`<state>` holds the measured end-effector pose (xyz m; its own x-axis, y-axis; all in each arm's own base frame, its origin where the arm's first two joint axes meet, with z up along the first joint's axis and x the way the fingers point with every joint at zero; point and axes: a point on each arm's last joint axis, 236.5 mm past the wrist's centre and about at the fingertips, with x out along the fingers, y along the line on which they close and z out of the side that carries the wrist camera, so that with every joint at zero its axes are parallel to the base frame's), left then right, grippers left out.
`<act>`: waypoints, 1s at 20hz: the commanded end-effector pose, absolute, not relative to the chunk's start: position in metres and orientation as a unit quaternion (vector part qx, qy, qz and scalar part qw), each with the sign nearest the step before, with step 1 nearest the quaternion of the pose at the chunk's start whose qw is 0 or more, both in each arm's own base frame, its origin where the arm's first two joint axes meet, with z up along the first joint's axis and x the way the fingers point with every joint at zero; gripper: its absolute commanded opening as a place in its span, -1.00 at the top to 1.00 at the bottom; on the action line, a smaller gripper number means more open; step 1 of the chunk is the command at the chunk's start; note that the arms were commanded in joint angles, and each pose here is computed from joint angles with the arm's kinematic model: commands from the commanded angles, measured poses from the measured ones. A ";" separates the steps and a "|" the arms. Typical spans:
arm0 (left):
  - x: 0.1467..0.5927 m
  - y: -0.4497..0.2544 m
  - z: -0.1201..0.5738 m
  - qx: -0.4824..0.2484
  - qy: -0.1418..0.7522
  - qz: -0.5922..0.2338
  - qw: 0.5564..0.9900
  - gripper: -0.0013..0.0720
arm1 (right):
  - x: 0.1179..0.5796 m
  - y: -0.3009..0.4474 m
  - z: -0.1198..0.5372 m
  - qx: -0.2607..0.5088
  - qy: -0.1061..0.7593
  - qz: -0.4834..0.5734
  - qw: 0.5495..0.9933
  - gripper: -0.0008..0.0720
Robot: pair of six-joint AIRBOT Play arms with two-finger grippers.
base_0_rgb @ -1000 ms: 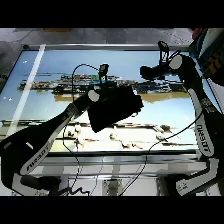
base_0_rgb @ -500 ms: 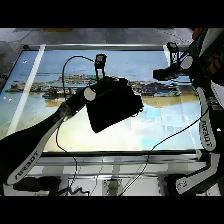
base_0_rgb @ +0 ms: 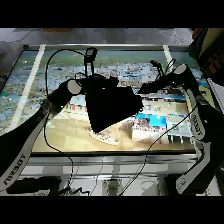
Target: Fold the clothes and pants, and hang the long-sleeved shirts on hangers.
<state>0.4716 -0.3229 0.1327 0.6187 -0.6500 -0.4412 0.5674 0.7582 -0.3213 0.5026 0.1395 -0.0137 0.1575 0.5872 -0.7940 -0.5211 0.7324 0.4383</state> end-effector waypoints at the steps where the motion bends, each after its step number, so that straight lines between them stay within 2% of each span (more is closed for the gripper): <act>1: 0.469 -0.321 0.130 -0.072 0.283 -0.342 0.893 -0.97 | 0.510 0.166 -0.028 -0.047 0.522 0.364 0.770 -0.99; 5: 0.469 -0.321 0.130 -0.072 0.283 -0.342 0.893 -0.97 | 0.510 0.200 -0.032 -0.100 0.502 0.372 0.774 -0.97; 7: 0.469 -0.321 0.130 -0.072 0.284 -0.342 0.893 -0.97 | 0.510 0.201 -0.038 -0.139 0.505 0.363 0.771 -0.93; 13: 0.469 -0.321 0.130 -0.072 0.284 -0.342 0.893 -0.97 | 0.514 0.174 -0.049 -0.167 0.531 0.307 0.772 -0.93; 17: 0.469 -0.321 0.130 -0.072 0.284 -0.342 0.893 -0.97 | 0.530 0.169 -0.048 -0.145 0.523 0.268 0.796 -0.92; 20: 0.469 -0.321 0.130 -0.072 0.284 -0.342 0.893 -0.97 | 0.525 0.164 -0.069 -0.124 0.553 0.246 0.786 -0.92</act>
<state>0.4687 -0.3211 0.1300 0.6054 -0.6517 -0.4569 0.5700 0.7556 -0.3227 0.5236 0.1706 -0.0565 0.2752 0.2819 -0.9191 -0.5817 0.8100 0.0742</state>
